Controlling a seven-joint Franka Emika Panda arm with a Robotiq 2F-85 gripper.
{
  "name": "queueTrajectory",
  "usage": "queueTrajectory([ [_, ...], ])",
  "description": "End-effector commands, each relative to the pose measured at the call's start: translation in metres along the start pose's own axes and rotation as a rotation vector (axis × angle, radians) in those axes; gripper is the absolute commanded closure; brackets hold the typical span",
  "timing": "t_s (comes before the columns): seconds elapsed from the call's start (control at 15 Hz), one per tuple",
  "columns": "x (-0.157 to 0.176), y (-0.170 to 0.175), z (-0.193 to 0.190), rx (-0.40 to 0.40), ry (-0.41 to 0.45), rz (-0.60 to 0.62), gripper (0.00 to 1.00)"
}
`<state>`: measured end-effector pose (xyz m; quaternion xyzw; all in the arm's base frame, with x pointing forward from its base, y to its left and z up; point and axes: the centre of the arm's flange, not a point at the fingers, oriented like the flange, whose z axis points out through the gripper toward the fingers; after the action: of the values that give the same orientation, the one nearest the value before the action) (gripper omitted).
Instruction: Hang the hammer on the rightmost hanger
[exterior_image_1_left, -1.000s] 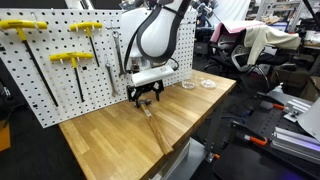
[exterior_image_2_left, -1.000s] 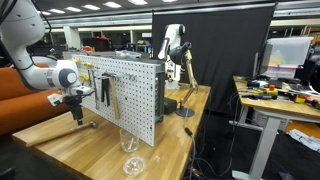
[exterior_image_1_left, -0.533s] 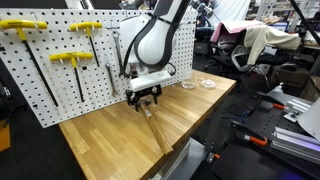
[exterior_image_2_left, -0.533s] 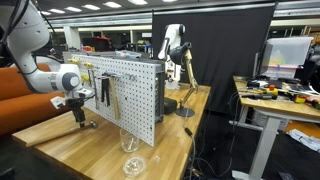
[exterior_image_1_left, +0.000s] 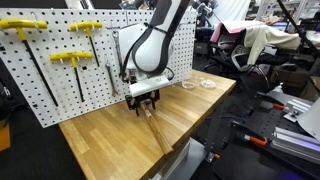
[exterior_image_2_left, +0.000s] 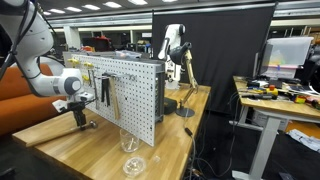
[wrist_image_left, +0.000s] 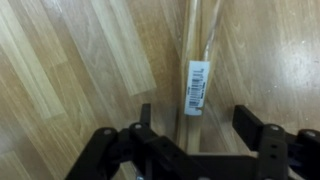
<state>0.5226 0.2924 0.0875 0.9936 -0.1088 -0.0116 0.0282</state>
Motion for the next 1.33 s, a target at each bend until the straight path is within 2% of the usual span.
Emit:
queueTrajectory([
  [0.0, 0.004, 0.0, 0.002, 0.008, 0.004, -0.009, 0.47],
  [0.4, 0.003, 0.004, -0.003, 0.013, 0.013, -0.015, 0.89],
  [0.53, -0.001, 0.007, -0.014, 0.012, 0.028, -0.033, 0.98],
  [0.6, -0.003, 0.008, -0.018, 0.011, 0.035, -0.042, 0.95],
  [0.73, -0.01, 0.014, -0.04, 0.037, 0.055, -0.046, 0.94],
  [0.87, -0.021, 0.022, -0.075, 0.068, 0.11, -0.052, 0.94],
  [1.07, -0.044, 0.038, -0.128, 0.122, 0.189, -0.067, 0.94],
  [1.27, -0.076, 0.061, -0.168, 0.123, 0.251, -0.097, 0.94],
])
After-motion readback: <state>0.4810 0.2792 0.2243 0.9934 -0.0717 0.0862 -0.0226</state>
